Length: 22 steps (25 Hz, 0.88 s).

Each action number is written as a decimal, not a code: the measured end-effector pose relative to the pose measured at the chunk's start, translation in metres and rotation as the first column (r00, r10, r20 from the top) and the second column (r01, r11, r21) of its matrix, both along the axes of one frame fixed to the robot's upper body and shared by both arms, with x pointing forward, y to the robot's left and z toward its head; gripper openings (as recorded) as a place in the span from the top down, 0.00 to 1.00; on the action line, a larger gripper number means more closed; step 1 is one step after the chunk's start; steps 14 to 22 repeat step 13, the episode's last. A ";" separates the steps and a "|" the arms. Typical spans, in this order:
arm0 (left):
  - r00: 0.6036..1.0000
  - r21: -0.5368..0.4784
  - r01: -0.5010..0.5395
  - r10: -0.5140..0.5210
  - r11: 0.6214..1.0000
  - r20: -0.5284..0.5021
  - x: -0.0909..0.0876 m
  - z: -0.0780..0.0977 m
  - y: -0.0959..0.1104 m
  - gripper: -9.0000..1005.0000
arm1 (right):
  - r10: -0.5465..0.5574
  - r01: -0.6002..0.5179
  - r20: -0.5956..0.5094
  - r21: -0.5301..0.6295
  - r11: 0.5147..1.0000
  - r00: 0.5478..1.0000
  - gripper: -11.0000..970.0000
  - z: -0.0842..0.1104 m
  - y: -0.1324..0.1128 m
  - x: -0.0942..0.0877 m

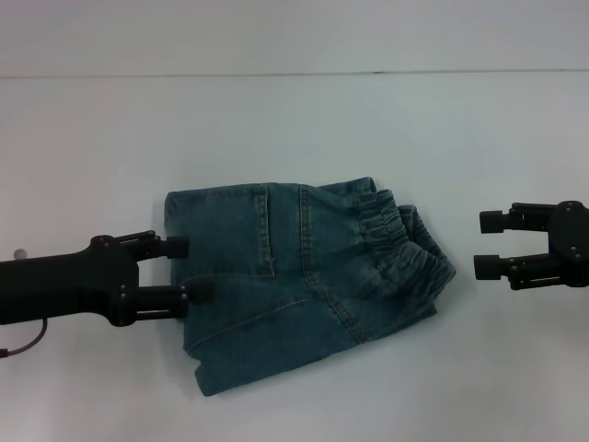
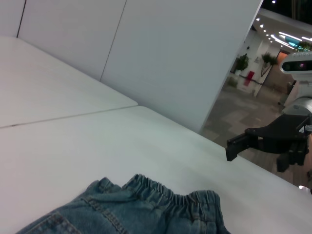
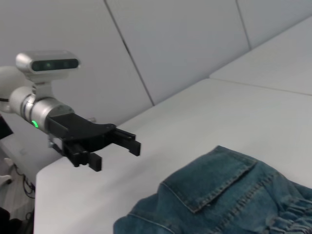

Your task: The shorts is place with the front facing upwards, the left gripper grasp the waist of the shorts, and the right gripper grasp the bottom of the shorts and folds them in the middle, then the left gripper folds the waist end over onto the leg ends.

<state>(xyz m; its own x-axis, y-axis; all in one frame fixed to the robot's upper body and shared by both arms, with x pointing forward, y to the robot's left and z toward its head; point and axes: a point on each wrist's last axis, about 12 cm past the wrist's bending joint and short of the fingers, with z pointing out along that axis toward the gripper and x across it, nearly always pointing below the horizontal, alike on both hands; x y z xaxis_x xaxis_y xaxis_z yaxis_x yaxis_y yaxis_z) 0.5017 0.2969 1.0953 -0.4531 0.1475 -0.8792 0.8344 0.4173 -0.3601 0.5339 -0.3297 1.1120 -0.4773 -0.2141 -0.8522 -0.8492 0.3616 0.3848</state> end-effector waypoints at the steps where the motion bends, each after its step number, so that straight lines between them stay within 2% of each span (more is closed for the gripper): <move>1: 1.000 0.002 0.000 0.000 1.000 -0.004 0.000 0.000 0.000 0.16 | -0.007 0.007 -0.001 -0.005 1.000 1.000 0.08 -0.001 0.000 0.000; 6: 1.000 0.014 -0.006 0.006 1.000 -0.011 0.001 -0.001 0.001 0.16 | -0.028 0.028 -0.004 -0.025 0.999 1.000 0.04 -0.005 -0.002 0.000; 12: 1.000 0.057 -0.006 0.007 0.998 -0.028 0.004 -0.003 0.001 0.16 | -0.029 0.029 -0.007 -0.030 0.999 1.000 0.04 -0.006 -0.002 0.000; 22: 1.000 0.058 -0.006 0.008 0.998 -0.029 0.005 -0.003 0.001 0.16 | -0.029 0.029 -0.007 -0.031 0.999 1.000 0.04 -0.006 -0.002 0.000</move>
